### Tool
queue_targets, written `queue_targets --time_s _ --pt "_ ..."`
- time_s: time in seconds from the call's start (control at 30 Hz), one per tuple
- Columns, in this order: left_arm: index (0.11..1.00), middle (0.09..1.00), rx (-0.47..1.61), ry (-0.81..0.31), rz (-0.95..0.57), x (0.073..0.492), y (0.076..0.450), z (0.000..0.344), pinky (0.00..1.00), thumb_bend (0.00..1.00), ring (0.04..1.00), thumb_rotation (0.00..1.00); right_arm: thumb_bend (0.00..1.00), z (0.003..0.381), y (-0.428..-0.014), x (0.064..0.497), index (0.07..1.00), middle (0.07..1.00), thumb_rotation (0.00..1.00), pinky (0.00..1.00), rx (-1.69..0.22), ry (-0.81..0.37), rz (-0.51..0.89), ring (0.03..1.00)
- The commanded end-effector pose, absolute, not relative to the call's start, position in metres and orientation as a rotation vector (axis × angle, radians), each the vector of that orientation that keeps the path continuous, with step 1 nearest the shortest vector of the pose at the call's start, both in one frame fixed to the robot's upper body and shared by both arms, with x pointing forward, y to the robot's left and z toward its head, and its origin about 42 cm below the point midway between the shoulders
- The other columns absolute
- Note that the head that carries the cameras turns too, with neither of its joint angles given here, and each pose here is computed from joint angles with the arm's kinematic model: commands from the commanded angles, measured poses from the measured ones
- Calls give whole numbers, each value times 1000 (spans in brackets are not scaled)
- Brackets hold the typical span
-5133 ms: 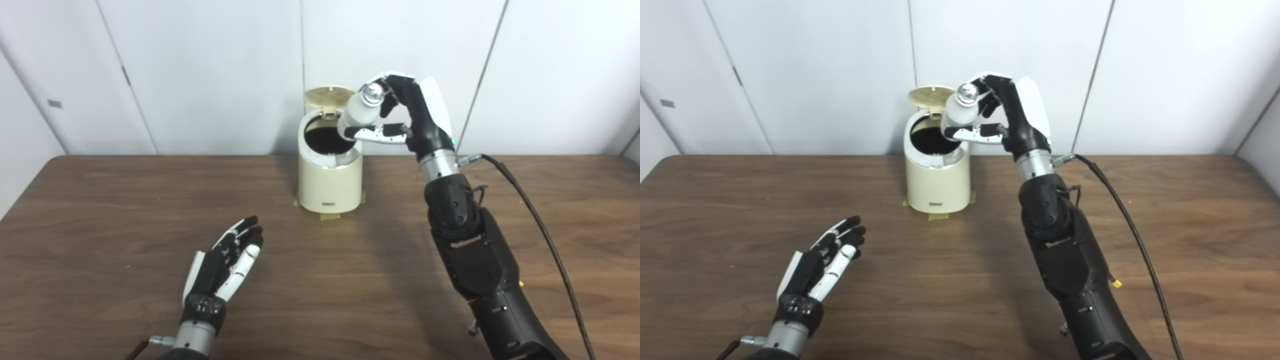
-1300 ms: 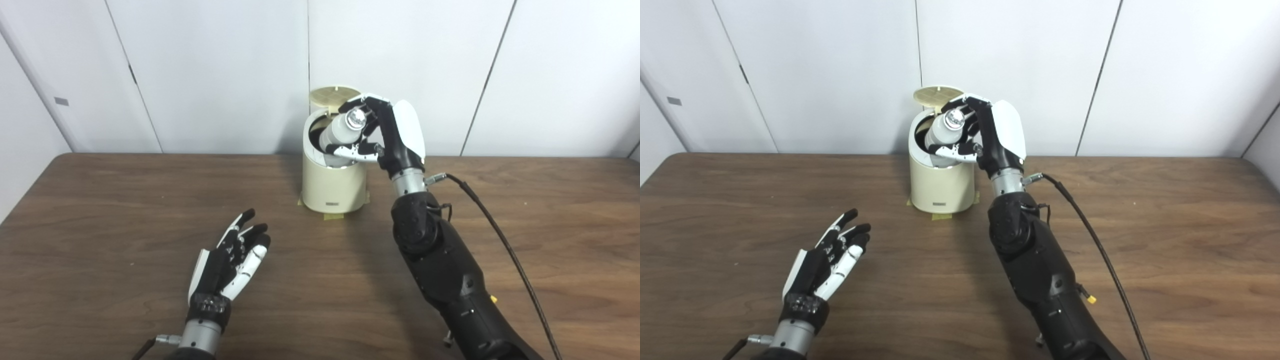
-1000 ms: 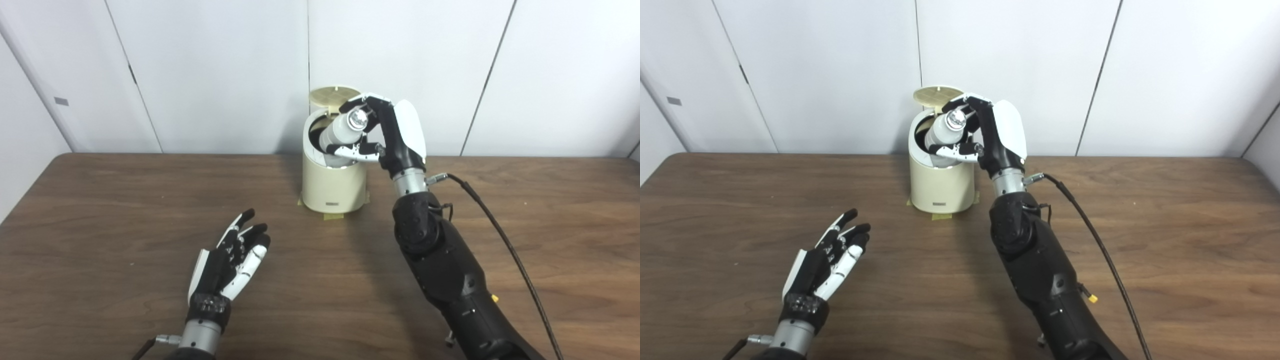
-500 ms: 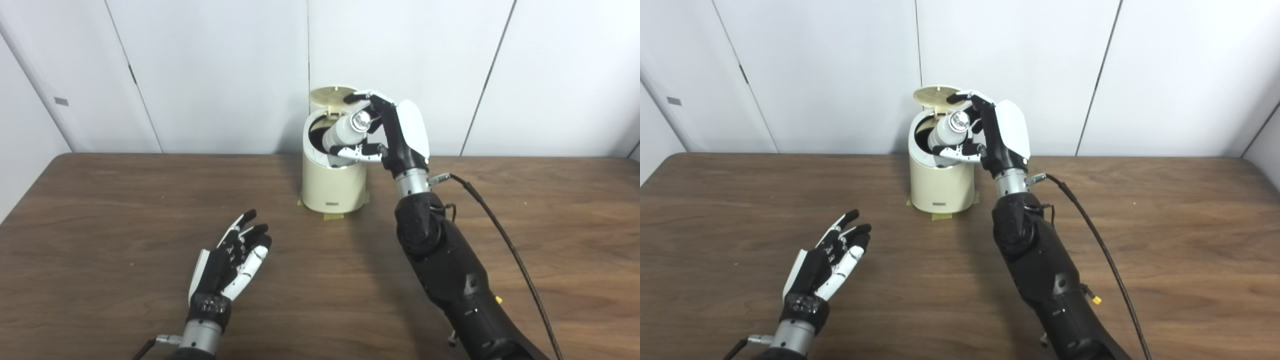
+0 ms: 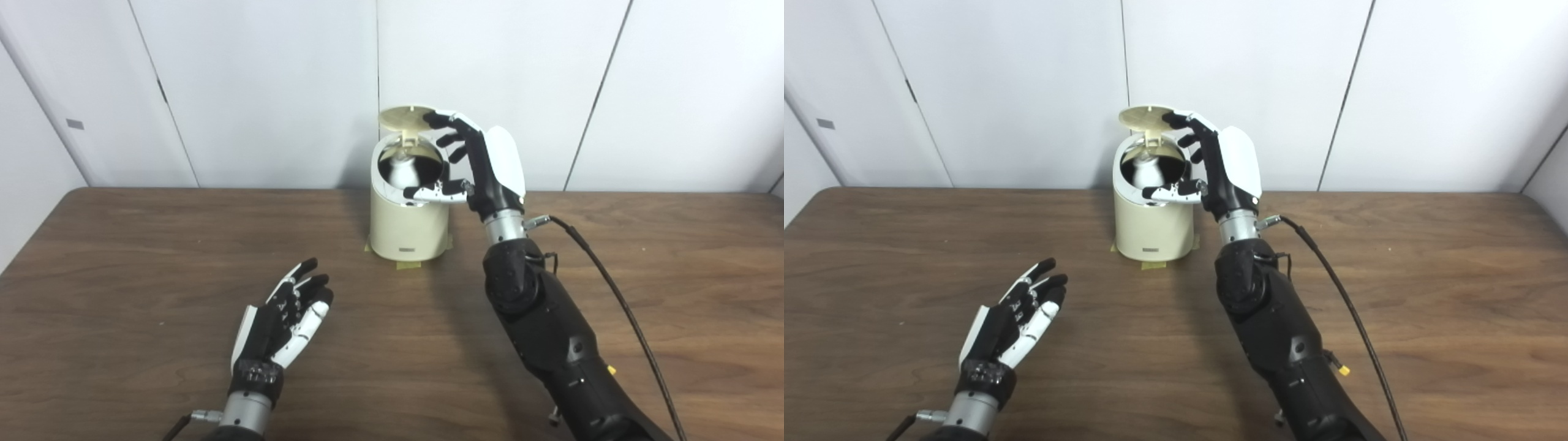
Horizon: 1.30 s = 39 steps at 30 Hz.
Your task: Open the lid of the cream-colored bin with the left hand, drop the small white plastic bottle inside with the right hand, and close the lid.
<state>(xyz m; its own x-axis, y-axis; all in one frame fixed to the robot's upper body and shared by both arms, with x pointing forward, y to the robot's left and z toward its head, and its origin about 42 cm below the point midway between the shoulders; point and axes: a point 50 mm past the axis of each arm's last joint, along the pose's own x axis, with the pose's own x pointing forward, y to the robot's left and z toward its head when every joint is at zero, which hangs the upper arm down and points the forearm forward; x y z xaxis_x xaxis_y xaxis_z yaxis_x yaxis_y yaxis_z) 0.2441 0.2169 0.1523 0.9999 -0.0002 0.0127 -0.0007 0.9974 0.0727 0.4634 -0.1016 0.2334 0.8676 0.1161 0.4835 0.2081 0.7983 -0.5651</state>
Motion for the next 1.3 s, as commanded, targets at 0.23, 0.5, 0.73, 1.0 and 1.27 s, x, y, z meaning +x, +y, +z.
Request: queue_targets --time_s 0.23,0.5,0.73,1.0,1.27 --pt "916 827 4 -27 28 228 204 150 828 567 836 521 916 265 -96 467 699 686 30 458 -619 -634 -72 599" --pt "913 828 9 -19 33 227 205 152 832 543 837 518 541 265 -98 463 483 530 6 359 -564 -689 -101 433" --pt "916 827 4 -21 35 228 205 151 834 534 838 506 503 264 -102 460 484 503 0 338 -525 -728 -106 421" --pt "912 833 2 -17 37 233 208 150 838 547 840 517 503 267 -126 451 488 497 0 353 -505 -752 -118 431" --pt "904 825 10 -18 44 237 212 150 832 564 829 519 502 260 -156 437 474 519 0 335 -488 -636 -185 451"
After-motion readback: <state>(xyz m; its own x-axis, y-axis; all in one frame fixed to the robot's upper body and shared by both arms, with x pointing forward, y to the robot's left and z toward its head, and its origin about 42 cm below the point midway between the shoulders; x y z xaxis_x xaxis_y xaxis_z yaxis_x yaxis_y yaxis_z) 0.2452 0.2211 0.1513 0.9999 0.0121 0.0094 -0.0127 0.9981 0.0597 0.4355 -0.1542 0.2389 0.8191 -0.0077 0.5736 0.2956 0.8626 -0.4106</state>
